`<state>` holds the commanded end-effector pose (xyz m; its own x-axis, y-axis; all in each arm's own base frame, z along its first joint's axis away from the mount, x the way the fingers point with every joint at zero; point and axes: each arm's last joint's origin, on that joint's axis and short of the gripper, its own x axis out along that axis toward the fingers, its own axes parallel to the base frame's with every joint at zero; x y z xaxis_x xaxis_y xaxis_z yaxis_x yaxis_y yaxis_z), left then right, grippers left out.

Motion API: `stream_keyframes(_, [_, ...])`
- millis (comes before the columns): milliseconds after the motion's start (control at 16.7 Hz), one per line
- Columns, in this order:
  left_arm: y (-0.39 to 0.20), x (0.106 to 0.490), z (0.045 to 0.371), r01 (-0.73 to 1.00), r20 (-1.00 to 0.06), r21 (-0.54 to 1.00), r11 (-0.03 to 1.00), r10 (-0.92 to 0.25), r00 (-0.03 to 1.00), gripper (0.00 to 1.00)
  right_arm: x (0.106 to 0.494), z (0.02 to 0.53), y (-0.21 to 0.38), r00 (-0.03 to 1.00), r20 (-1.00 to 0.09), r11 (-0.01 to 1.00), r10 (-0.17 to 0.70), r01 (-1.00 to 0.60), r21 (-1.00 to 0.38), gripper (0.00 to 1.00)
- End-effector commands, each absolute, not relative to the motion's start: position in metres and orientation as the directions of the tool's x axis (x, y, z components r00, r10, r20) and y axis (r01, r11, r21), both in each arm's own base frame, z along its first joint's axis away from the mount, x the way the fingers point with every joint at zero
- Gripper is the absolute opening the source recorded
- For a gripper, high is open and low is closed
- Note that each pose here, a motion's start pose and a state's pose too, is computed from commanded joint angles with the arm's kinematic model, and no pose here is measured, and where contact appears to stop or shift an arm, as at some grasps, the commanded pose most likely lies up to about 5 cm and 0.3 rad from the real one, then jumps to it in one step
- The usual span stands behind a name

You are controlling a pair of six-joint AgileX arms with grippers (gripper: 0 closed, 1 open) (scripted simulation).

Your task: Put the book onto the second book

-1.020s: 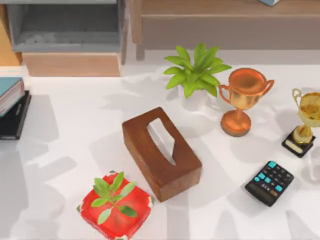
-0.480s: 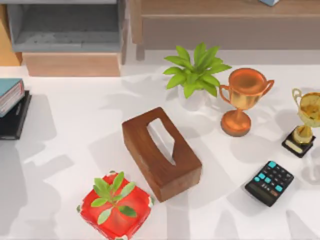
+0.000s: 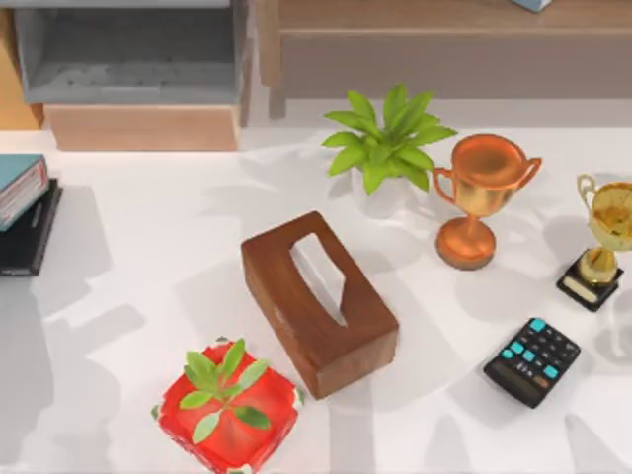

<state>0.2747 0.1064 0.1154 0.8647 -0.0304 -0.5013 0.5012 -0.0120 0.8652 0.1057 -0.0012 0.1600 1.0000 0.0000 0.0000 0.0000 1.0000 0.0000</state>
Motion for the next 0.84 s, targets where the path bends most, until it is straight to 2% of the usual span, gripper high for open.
stream_keyframes(480, [0.1064,0.2747,0.1154,0.501,-0.501,0.865,-0.012,-0.030,0.865,0.98,0.1057,0.1600,-0.0012,1.000,0.000,1.000,0.000,0.000,0.000,1.00])
stream_keyframes(840, [0.1064,0.2747,0.1154,0.501,-0.501,0.865,-0.012,-0.030,0.865,1.00,0.1057,0.1600,-0.0012,1.000,0.000,1.000,0.000,0.000,0.000,1.00])
